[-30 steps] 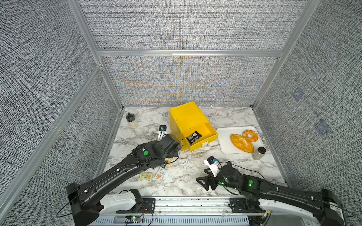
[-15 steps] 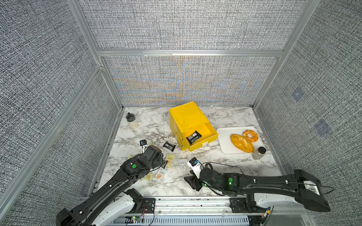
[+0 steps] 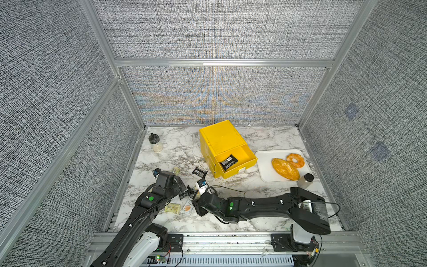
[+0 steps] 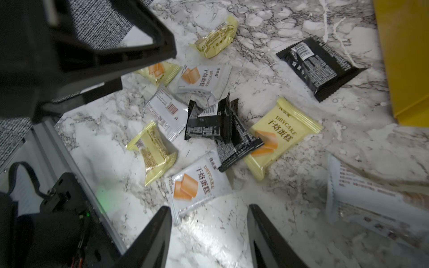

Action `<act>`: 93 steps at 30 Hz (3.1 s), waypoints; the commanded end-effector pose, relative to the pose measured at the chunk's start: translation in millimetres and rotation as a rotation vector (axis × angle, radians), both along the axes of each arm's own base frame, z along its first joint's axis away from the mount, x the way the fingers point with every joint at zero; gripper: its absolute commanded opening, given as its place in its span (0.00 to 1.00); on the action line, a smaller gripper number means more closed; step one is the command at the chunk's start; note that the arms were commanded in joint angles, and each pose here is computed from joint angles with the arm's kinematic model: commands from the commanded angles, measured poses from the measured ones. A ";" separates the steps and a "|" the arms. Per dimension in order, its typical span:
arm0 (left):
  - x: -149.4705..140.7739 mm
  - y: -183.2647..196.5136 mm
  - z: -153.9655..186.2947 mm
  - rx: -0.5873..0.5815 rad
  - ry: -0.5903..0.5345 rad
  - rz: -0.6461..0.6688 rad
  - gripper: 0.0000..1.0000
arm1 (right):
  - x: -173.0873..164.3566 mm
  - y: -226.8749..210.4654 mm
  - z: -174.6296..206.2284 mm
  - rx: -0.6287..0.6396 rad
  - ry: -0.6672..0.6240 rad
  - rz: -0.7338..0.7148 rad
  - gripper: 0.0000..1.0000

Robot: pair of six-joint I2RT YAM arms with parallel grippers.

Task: Place the cookies into the drawer by color
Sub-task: Pick up the cookie at the center of the board, then place the cookie in the drawer.

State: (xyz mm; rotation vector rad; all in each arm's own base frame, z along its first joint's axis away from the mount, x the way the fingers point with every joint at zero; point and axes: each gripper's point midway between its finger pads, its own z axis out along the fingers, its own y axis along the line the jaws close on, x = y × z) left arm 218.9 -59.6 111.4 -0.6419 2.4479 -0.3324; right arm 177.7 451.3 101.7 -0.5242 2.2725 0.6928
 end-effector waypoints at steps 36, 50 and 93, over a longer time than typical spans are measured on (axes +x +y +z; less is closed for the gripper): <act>-17.3 31.7 2.1 -0.029 -0.049 0.125 0.99 | 59.6 67.0 -41.6 -0.068 0.122 0.348 0.47; -17.3 30.7 2.2 -0.035 -0.051 0.120 0.99 | 57.6 71.6 -30.8 -0.015 0.133 0.364 0.17; 32.3 -32.1 6.6 -0.156 0.015 -0.157 0.89 | 153.2 -225.8 196.9 -0.039 -0.294 -0.266 0.08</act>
